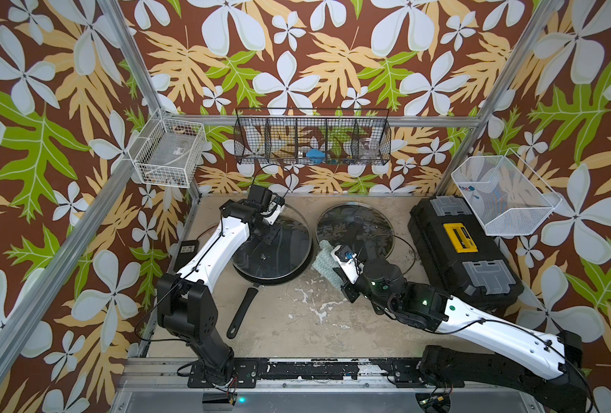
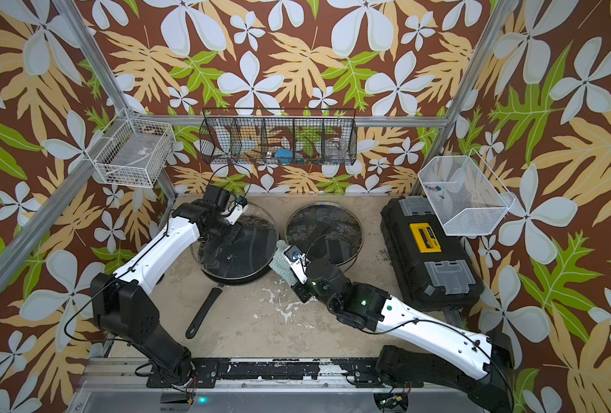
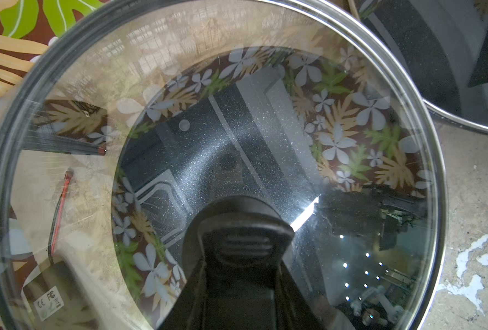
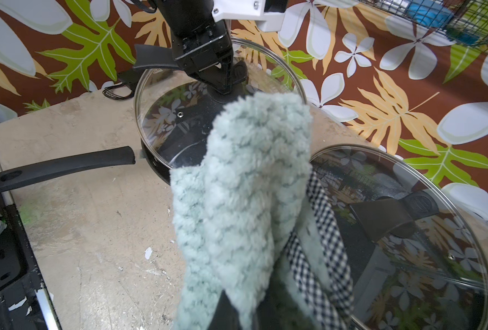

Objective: Wipe the pot lid with a cloth
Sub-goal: Place the pot lid on the cooking pot.

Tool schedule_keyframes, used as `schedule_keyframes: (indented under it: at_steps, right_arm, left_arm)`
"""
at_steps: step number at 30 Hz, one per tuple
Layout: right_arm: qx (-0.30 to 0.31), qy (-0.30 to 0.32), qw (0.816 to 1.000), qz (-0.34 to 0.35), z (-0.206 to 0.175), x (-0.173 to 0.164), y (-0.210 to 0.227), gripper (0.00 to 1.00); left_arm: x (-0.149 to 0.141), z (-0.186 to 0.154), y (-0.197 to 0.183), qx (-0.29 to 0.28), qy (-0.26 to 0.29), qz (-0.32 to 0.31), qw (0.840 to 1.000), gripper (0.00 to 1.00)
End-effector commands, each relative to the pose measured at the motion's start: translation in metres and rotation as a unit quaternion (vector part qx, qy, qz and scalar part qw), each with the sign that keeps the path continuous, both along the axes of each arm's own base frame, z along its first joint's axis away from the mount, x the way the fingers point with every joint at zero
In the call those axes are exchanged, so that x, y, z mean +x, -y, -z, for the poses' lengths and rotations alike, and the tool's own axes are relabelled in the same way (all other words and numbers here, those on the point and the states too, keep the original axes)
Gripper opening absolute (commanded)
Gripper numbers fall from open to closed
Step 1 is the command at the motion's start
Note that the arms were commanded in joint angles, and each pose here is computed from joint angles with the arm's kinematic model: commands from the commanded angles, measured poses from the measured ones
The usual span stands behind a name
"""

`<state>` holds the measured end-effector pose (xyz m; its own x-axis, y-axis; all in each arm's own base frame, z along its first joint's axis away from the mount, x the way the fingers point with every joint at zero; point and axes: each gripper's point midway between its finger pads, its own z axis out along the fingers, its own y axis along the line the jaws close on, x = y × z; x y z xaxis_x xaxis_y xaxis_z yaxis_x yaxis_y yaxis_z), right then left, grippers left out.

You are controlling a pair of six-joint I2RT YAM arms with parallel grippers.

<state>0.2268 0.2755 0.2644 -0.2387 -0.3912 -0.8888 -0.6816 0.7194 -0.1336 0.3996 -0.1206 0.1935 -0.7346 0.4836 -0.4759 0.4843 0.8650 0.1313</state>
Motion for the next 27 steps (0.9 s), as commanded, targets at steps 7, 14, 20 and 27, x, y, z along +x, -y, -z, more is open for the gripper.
schedule_keyframes:
  at_steps: [7,14,20,27]
  right_arm:
    - [0.001,0.007,1.0,0.014,-0.003,0.002,0.007,0.0]
    - [0.002,0.007,1.0,0.018,-0.003,0.003,0.009,0.0]
    - [0.003,0.005,1.0,0.019,-0.002,0.003,0.009,0.0]
    - [0.003,0.005,1.0,0.023,-0.003,0.003,0.011,0.0]
  left_arm:
    - [0.013,-0.001,0.019,-0.08,-0.006,-0.004,0.997,0.0]
    - [0.006,0.015,0.016,-0.079,-0.031,-0.004,0.996,0.0]
    - [0.006,0.022,0.015,-0.072,-0.036,-0.007,0.997,0.0]
    - [0.007,0.034,0.01,-0.06,-0.047,-0.017,0.997,0.0]
